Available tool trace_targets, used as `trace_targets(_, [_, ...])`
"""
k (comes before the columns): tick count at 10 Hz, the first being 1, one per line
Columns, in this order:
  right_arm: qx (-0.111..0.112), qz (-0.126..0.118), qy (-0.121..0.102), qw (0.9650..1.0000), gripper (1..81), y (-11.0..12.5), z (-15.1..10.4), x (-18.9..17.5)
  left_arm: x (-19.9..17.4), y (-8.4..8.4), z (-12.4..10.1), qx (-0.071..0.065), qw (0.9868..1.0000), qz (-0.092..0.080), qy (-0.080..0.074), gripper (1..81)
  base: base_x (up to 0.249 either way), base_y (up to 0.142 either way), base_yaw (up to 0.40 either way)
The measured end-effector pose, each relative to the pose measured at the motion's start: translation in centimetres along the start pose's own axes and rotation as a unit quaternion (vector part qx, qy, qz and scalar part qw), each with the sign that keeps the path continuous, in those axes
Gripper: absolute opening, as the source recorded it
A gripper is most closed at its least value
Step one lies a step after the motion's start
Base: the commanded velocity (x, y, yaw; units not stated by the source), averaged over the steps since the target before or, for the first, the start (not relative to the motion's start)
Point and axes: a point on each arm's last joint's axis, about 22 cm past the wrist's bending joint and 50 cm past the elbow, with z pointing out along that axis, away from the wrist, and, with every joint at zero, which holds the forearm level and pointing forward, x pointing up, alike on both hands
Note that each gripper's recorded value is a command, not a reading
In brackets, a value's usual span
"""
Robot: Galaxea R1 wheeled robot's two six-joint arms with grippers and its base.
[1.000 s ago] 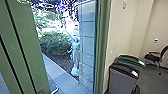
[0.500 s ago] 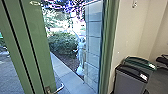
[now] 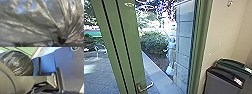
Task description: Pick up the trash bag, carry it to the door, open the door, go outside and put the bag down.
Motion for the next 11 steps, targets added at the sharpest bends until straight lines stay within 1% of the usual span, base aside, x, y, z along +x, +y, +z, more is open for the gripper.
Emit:
trace_targets(1, [-0.006, 0.0, 0.0, 1.0, 81.1, 0.5, -0.1, -0.1, 0.0, 0.0, 0.0, 0.0, 1.0, 0.0, 0.001, 1.0, 0.0, 0.0, 0.188])
trace_targets(2, [-0.017, -0.002, 0.002, 0.9999, 81.1, 1.6, -0.3, 0.1, -0.4, 0.0, 0.0, 0.0, 1.0, -0.001, -0.003, 1.0, 0.0, 0.0, 0.188])
trace_targets(4, [-0.041, -0.005, 0.004, 0.9991, 81.1, 4.0, -0.7, 0.4, -0.3, -0.8, -0.2, 0.007, 1.0, 0.001, -0.003, 1.0, 0.0, 0.0, 0.207])
trace_targets(5, [-0.05, -0.006, 0.002, 0.9987, 81.1, 4.9, -1.0, 0.4, -0.2, -1.5, -0.2, 0.014, 0.9999, 0.002, -0.002, 1.0, 0.0, 0.0, 0.224])
trace_targets(6, [-0.055, -0.007, 0.005, 0.9985, 81.1, 5.5, -1.2, 0.8, -0.5, -1.8, -0.3, 0.017, 0.9998, 0.002, -0.005, 1.0, 0.0, 0.0, 0.247])
trace_targets(7, [-0.056, -0.006, 0.005, 0.9984, 81.1, 5.6, -1.2, 0.8, -0.2, -2.1, -0.3, 0.019, 0.9998, 0.002, -0.003, 1.0, 0.0, 0.0, 0.278])
trace_targets(8, [-0.056, -0.006, 0.006, 0.9984, 81.1, 5.6, -1.2, 0.8, 0.0, -2.2, -0.3, 0.02, 0.9998, 0.003, -0.002, 1.0, 0.0, 0.0, 0.288])
trace_targets(10, [-0.058, -0.006, 0.005, 0.9983, 81.1, 5.9, -1.4, 0.9, -0.5, -2.1, -0.4, 0.019, 0.9998, 0.002, -0.005, 1.0, 0.0, 0.0, 0.289])
trace_targets(11, [-0.059, -0.007, 0.005, 0.9982, 81.1, 6.1, -1.4, 0.9, -0.4, -2.0, -0.3, 0.019, 0.9998, 0.002, -0.005, 1.0, 0.0, 0.0, 0.29])
